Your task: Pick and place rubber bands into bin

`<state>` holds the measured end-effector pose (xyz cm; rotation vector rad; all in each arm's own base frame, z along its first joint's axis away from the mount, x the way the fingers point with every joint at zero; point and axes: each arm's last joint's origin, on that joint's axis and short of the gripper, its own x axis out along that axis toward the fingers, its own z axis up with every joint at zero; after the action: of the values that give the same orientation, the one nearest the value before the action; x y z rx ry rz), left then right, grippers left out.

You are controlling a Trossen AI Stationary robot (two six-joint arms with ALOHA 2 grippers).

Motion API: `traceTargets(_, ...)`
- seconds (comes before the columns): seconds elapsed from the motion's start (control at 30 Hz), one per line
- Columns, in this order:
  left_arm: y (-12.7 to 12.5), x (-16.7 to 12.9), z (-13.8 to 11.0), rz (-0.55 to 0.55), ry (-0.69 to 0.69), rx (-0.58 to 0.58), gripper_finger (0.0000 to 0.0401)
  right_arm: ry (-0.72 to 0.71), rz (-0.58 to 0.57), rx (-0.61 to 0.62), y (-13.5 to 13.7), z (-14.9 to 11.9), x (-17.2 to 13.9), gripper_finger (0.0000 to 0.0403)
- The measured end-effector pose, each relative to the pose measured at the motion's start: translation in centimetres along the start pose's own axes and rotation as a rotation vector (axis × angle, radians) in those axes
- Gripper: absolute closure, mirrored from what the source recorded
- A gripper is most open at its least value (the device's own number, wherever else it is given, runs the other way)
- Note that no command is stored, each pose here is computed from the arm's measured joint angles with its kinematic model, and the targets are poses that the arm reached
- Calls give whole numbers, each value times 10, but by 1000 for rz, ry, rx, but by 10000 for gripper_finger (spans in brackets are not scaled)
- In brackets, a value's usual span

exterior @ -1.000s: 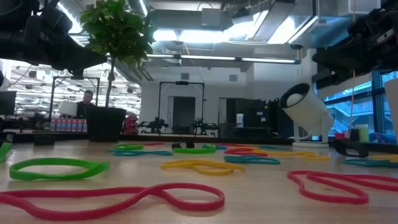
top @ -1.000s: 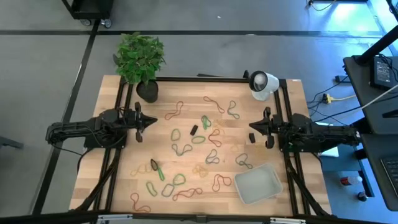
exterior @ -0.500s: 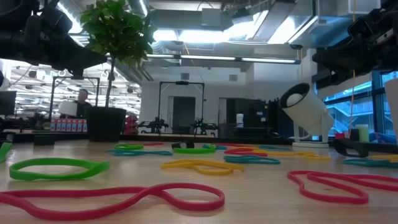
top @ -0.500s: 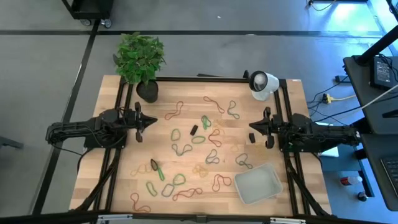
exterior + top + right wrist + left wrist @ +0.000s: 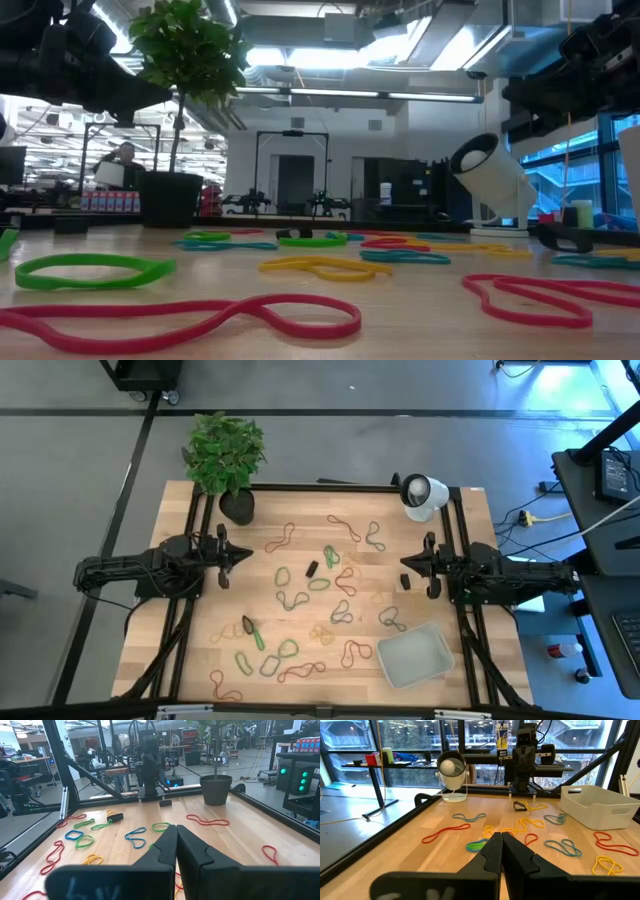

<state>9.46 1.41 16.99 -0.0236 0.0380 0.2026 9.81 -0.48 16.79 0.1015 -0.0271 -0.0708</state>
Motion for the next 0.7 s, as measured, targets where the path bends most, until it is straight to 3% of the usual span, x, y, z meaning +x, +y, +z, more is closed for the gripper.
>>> traceTargets(0.3,0,0,0,0,0,0,397,-26,-5,-38,0,2,0,389)
traceTargets(0.57,0,0,0,1,0,0,397,-117,-101,-123,-2,11,0,396)
traceTargets(0.7,0,0,0,1,0,0,397,-85,-229,-175,-4,20,5,399)
